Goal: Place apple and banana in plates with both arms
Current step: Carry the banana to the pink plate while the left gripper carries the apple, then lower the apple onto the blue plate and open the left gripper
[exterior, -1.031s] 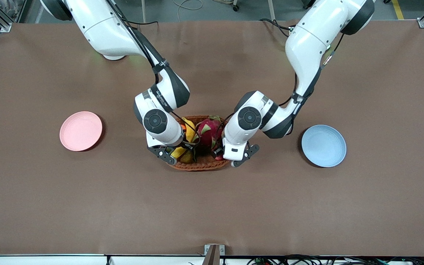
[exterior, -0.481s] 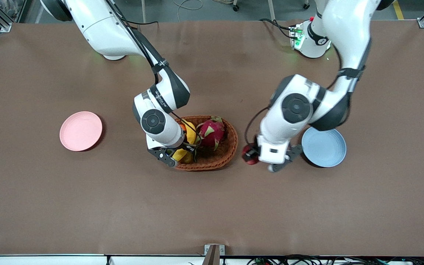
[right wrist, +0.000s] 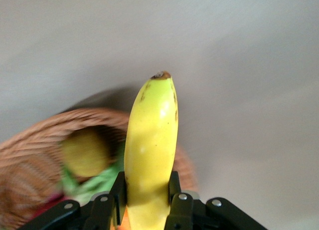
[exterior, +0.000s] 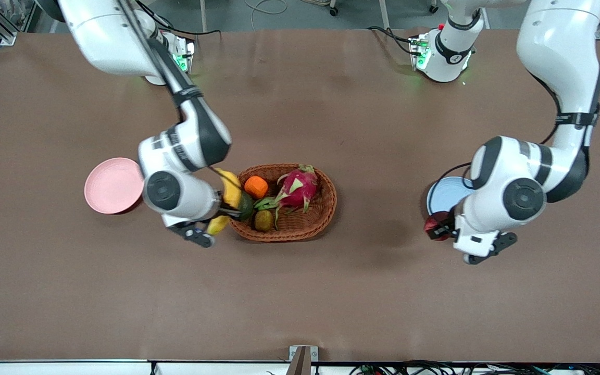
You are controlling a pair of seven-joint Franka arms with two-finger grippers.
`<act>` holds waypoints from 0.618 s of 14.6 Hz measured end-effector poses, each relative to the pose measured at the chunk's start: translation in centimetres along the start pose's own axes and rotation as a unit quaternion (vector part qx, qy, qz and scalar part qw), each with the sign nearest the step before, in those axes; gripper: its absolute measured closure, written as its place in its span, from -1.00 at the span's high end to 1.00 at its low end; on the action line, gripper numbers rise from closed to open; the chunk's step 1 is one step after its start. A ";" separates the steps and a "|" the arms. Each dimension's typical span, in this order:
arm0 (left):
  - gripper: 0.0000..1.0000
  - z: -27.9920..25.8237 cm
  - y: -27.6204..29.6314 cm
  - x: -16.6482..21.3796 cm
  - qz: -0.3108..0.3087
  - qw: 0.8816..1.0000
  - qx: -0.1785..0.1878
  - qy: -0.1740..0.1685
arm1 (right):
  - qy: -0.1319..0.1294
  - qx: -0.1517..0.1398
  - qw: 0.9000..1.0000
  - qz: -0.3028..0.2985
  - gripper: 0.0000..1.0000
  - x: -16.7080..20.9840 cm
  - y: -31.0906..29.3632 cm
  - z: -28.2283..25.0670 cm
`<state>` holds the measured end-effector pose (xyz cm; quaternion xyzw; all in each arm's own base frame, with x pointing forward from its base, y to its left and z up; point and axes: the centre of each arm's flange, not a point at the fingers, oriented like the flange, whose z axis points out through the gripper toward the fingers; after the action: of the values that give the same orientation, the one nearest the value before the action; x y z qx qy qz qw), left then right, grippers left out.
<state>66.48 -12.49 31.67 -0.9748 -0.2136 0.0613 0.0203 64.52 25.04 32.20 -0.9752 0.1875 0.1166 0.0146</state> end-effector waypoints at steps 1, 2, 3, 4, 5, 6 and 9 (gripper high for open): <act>0.52 1.1 -2.0 0.8 0.010 1.000 0.005 -0.011 | -0.008 -0.009 1.000 -0.021 -0.26 2.2 3.5 -0.8; 0.52 2.3 -3.8 1.4 0.017 1.000 0.009 -0.022 | -0.014 -0.015 0.999 -0.040 -0.26 4.4 7.4 -1.4; 0.52 3.4 -5.3 1.7 0.023 0.999 0.013 -0.033 | -0.020 -0.016 0.998 -0.057 -0.26 6.2 11.3 -1.7; 0.52 4.6 -6.6 1.7 0.028 0.998 0.017 -0.044 | -0.026 -0.014 0.997 -0.070 -0.26 7.6 15.1 -1.7; 0.52 5.8 -7.5 1.6 0.031 0.998 0.020 -0.054 | -0.033 -0.010 0.996 -0.083 -0.26 8.5 18.7 -1.5; 0.52 7.0 -8.0 1.2 0.034 0.997 0.022 -0.060 | -0.035 -0.004 0.995 -0.097 -0.26 8.9 21.7 -1.1; 0.51 9.8 -8.1 -0.2 0.041 0.997 0.023 -0.067 | -0.030 -0.001 0.991 -0.133 -0.26 8.8 28.6 0.7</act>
<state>61.65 -5.06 22.51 -0.9756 -0.1734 0.1324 0.0258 61.79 -4.69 29.89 -0.9875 0.0557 0.1430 0.0349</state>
